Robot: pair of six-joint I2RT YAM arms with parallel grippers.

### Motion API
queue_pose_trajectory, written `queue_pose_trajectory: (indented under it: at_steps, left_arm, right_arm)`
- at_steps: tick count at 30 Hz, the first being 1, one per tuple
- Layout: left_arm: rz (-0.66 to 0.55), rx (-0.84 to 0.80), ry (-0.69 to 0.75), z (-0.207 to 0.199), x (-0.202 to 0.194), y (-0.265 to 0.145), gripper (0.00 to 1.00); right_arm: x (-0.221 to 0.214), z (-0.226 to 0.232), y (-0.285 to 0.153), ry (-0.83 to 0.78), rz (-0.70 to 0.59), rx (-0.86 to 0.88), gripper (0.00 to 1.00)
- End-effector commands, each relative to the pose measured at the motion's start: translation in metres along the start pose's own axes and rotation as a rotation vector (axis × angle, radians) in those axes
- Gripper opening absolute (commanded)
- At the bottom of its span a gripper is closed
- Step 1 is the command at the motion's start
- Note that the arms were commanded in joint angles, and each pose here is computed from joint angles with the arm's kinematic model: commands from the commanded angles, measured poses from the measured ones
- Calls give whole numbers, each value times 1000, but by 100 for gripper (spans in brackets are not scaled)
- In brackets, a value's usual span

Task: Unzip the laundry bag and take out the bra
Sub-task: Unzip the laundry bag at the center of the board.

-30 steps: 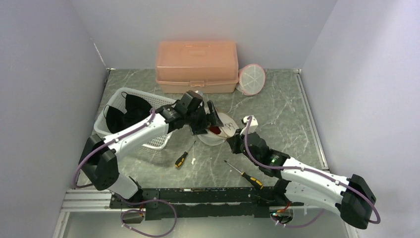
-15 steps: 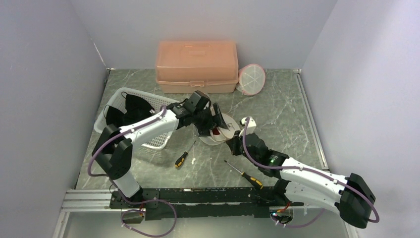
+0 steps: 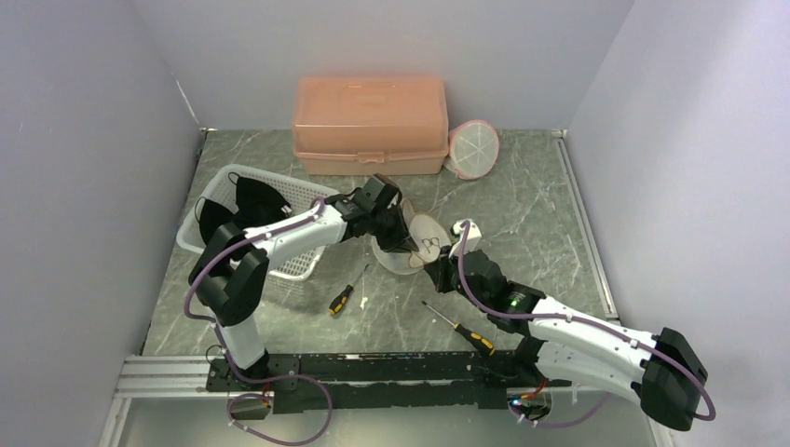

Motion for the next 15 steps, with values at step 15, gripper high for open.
queue_pose_trajectory:
  at_steps: [15]
  left_arm:
    - [-46, -37, 1, 2, 6, -14, 3]
  right_arm:
    - [-6, -14, 2, 8, 17, -127, 0]
Point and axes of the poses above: each gripper's point midway between its finger pads, its own y axis out along the fingers, its own z axis along the line the jaws close on, x = y × z, the point moved 7 cm from there along -y, back along the fingers, and after that the axes turned 5 degrees about -y, right-handed, at the moved point
